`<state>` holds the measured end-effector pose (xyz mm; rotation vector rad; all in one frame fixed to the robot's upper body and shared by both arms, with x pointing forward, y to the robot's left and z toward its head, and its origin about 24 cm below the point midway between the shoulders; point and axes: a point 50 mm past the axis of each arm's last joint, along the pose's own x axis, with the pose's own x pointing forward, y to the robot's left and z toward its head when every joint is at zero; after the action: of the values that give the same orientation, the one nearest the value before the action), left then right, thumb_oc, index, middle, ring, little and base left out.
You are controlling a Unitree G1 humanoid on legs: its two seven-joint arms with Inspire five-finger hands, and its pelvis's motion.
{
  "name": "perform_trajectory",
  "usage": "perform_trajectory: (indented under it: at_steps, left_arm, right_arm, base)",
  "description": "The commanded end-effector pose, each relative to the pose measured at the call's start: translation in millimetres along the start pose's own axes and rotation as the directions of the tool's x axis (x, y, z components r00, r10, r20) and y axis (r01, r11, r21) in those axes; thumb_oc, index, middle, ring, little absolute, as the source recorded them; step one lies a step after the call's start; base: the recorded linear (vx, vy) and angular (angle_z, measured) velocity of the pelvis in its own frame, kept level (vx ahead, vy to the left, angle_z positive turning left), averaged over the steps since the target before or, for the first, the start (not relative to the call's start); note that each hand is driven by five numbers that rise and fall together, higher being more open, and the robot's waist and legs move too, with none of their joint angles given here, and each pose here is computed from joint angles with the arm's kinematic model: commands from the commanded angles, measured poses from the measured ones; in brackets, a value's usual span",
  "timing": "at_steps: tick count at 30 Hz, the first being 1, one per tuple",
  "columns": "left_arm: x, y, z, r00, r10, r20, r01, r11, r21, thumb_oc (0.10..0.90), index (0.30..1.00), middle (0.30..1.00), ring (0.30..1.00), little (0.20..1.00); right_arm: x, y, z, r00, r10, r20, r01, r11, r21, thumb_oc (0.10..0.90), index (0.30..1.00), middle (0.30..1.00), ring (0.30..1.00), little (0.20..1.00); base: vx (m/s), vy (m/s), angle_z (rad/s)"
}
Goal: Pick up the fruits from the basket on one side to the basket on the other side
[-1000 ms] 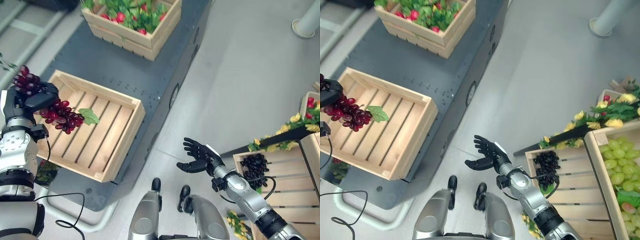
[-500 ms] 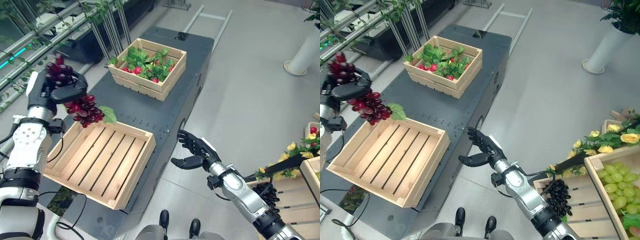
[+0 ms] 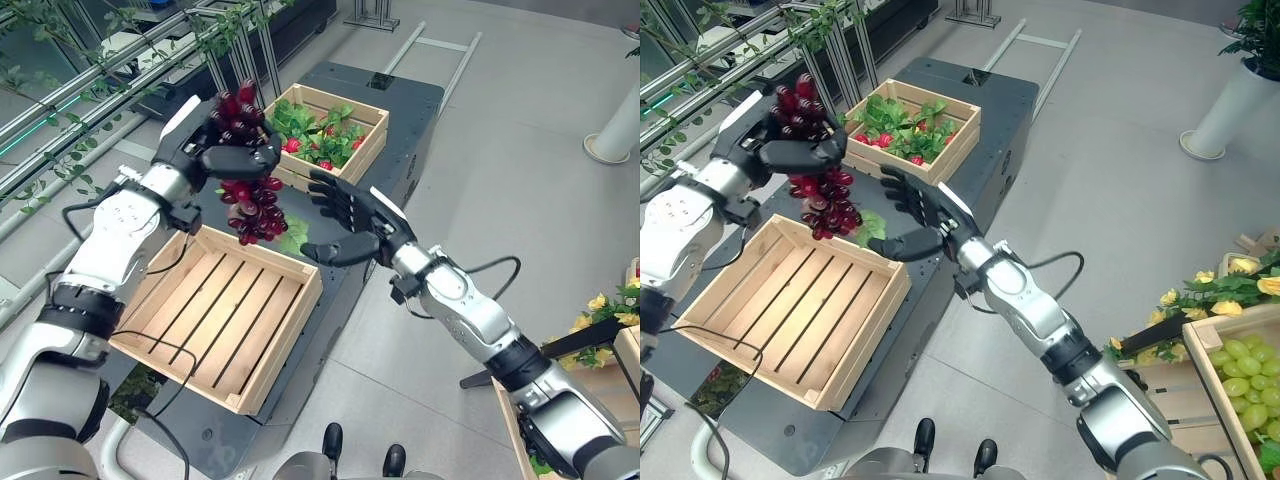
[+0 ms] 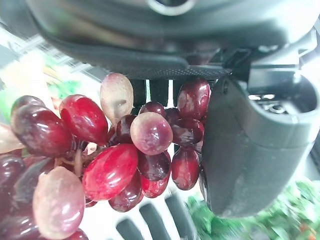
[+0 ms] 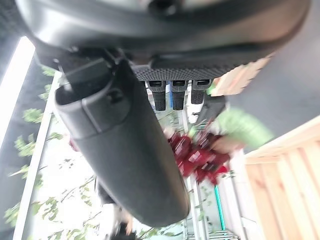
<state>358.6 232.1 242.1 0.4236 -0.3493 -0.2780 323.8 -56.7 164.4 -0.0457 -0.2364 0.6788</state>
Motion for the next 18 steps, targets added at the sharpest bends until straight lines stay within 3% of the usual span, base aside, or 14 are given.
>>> perform_trajectory:
  at_steps: [1,8,18]
  left_arm:
    - [24.5,4.5,35.9,0.984,0.079,0.161,-0.069,0.995,-0.067,0.400,0.300,0.300,0.300,0.300]
    - [41.0,-33.7,32.9,0.982,0.016,0.190,0.011,0.990,-0.141,0.400,0.300,0.300,0.300,0.300]
    - [52.0,-66.0,43.8,0.970,-0.047,0.239,0.093,0.979,-0.183,0.400,0.300,0.300,0.300,0.300]
  right_arm:
    - [12.2,5.0,1.0,0.996,-0.080,0.048,0.078,0.996,0.049,0.800,0.900,0.900,0.900,0.900]
    - [29.0,11.7,4.5,0.995,-0.094,0.019,0.091,0.991,0.101,0.800,0.900,0.900,0.900,0.900]
    - [34.9,7.4,2.8,0.989,-0.145,-0.017,0.146,0.979,0.142,0.800,0.900,0.900,0.900,0.900]
  base:
    - [-0.02,-0.033,-0.02]
    - [-0.01,-0.010,-0.04]
    - [-0.01,-0.001,-0.05]
